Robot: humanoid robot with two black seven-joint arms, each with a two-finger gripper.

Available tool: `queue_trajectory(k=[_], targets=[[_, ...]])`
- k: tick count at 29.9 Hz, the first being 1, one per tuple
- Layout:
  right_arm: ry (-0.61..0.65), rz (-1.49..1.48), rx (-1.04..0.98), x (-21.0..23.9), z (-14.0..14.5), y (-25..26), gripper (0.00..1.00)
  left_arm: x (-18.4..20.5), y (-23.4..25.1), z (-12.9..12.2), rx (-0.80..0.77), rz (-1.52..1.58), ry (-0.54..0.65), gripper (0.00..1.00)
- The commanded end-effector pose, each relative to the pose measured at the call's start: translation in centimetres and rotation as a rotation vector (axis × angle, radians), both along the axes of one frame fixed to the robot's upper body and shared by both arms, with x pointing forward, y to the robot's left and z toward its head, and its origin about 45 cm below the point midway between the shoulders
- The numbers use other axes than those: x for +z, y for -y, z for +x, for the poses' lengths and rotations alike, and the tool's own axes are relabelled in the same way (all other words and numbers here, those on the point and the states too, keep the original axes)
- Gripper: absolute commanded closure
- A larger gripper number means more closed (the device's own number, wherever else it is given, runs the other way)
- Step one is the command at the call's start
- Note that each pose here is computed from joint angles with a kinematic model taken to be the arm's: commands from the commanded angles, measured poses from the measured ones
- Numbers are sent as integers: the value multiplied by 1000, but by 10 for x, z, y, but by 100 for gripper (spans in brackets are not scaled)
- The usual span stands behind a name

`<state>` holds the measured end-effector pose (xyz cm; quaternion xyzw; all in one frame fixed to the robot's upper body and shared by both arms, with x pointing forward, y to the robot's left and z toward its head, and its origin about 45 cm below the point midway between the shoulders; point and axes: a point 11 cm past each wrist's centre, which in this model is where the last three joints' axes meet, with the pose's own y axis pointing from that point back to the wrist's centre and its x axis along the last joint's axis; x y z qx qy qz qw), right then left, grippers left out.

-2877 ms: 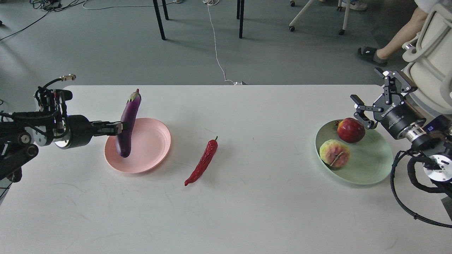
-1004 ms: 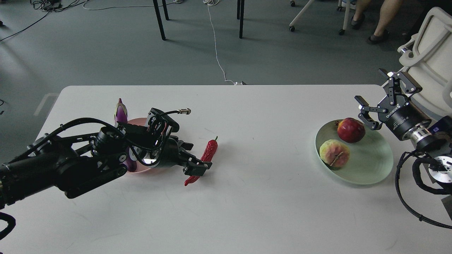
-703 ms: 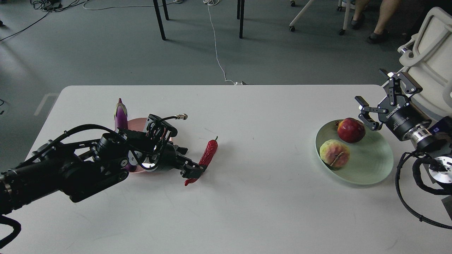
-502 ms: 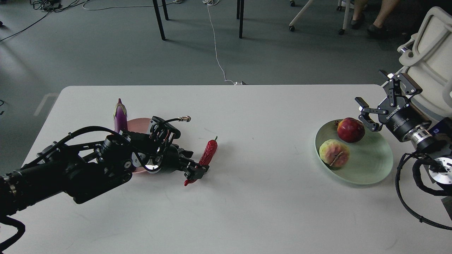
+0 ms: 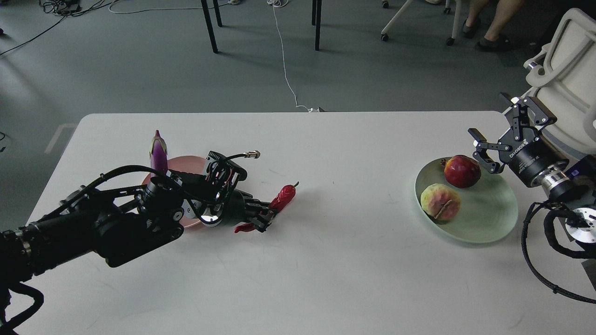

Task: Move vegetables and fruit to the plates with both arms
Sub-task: 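Reach the left gripper to the red chili pepper and grasp it, then carry the chili pepper onto the pink plate and release it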

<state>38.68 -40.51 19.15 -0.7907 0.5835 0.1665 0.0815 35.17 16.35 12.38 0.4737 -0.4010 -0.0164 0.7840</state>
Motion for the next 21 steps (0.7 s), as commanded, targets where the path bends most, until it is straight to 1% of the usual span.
queue_trajectory(k=[1,4,8,11,15,17,21], targets=[[0,1,1,0,0,-1,5,18,0,14,82,-71,15,91],[-1,0,0,-1,0,0,5,40,-9,34,250,-157,11,91],[-3,0,-1,-2,-1,0,5,51,-40,44,419,-206,-38,91],[-3,1,0,-1,-1,0,5,56,-57,45,518,-239,-81,91],[-3,1,0,-1,-1,0,5,66,-83,41,689,-292,-117,91],[-5,0,-1,-2,-1,0,5,69,-94,39,720,-296,-106,91],[-5,4,1,-3,-1,-2,5,61,-121,30,763,-256,-107,91]])
